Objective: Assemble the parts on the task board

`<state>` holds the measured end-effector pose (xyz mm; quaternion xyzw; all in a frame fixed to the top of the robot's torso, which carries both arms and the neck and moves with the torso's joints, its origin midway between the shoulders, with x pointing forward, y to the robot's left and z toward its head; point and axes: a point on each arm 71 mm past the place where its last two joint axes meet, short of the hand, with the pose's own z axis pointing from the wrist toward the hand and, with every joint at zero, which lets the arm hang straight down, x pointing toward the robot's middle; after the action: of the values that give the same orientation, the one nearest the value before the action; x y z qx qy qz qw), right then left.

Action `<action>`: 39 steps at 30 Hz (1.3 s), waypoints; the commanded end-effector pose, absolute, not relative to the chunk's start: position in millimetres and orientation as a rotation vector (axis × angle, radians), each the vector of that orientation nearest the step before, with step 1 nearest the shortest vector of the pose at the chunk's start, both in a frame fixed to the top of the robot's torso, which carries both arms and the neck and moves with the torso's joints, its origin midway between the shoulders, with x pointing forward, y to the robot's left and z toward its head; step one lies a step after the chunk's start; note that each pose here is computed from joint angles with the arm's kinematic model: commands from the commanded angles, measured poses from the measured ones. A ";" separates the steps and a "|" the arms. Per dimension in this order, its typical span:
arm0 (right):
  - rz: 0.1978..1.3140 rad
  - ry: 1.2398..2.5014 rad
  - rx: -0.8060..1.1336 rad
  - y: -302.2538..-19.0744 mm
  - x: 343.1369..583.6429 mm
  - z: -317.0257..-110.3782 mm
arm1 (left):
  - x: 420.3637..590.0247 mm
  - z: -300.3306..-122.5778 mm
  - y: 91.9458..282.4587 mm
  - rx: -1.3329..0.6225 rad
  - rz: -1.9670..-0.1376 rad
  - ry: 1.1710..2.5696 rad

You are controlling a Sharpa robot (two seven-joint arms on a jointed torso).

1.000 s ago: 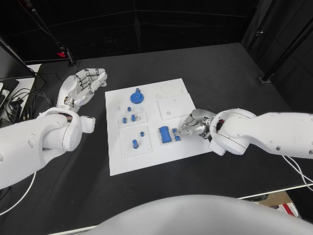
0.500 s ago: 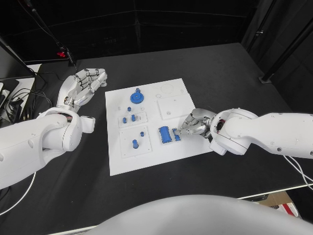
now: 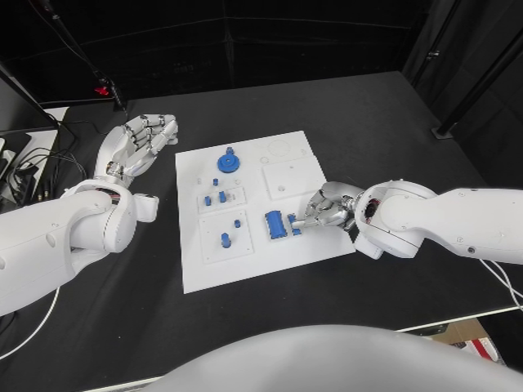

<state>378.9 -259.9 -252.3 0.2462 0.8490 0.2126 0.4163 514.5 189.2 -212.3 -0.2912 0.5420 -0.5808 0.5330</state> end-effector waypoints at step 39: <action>0.496 2.137 0.534 -249.9 386.4 -255.8 | 513.0 -206.4 187.1 -0.644 -1.436 1.237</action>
<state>385.4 -251.2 -258.7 0.2147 0.8642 0.1874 0.4146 514.5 188.6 -212.3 -0.2910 0.5422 -0.5814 0.5323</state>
